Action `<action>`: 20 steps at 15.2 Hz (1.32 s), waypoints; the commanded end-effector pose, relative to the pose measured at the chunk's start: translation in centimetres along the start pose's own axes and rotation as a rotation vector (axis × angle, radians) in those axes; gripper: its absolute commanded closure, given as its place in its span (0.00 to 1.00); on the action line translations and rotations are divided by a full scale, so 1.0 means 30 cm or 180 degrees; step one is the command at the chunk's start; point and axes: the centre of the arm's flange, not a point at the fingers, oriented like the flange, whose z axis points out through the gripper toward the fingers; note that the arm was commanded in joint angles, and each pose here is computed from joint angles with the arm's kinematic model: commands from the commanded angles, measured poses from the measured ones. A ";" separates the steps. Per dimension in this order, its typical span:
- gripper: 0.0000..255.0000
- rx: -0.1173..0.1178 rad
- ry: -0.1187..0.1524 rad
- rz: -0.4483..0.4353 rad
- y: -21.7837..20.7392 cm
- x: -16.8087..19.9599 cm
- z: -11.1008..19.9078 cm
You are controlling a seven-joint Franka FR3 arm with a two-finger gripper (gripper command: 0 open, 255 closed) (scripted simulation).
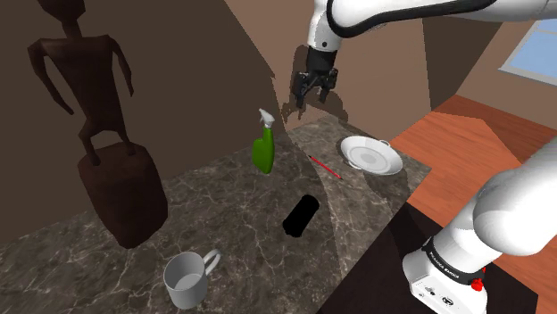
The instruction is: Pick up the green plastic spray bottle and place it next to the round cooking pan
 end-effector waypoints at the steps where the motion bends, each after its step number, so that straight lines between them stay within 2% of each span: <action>1: 0.00 0.0028 -0.0020 -0.0015 -0.061 0.059 0.032; 9: 0.00 0.0128 -0.0096 -0.0074 -0.265 0.299 0.169; 16: 0.00 0.0128 -0.0096 -0.0074 -0.269 0.295 0.292; 20: 0.00 0.0128 -0.0096 -0.0074 -0.270 0.295 0.302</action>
